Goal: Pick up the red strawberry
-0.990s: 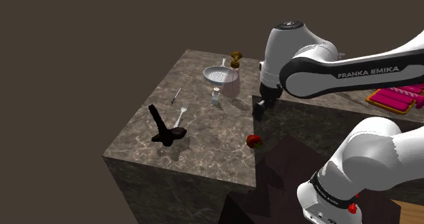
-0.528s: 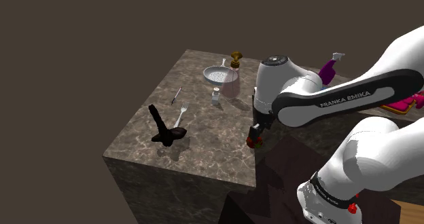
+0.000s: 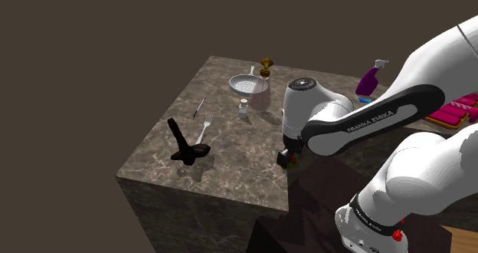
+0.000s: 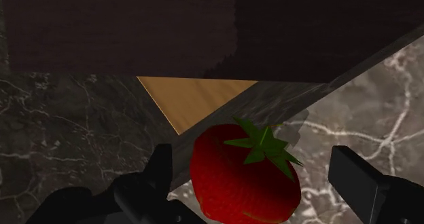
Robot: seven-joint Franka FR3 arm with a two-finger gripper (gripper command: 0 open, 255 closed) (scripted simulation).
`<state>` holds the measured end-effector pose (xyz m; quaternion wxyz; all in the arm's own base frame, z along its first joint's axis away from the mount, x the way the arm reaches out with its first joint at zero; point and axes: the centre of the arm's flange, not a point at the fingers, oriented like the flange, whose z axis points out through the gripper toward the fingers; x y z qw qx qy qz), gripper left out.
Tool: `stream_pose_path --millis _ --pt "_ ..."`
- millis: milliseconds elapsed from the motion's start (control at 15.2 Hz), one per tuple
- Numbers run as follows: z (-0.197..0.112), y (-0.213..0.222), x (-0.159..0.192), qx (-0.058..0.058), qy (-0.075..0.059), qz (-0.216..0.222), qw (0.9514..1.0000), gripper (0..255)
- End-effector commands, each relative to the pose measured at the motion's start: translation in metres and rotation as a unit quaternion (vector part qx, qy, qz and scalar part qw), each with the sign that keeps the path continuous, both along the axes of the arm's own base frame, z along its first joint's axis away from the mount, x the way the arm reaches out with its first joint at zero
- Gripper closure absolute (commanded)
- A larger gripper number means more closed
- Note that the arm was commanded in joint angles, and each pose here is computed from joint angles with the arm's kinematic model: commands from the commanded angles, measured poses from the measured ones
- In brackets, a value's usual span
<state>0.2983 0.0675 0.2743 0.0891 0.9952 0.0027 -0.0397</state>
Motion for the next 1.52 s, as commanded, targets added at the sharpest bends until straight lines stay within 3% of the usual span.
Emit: stream_pose_path --millis 0,66,660,1452 --pt "-0.005 0.000 0.000 0.000 0.000 0.000 1.0000 0" --pt "-0.004 0.000 0.000 0.000 0.000 0.000 1.0000 255" --pt "-0.005 0.000 0.000 0.000 0.000 0.000 1.0000 255" --pt "0.059 0.000 0.000 0.000 0.000 0.000 1.0000 255"
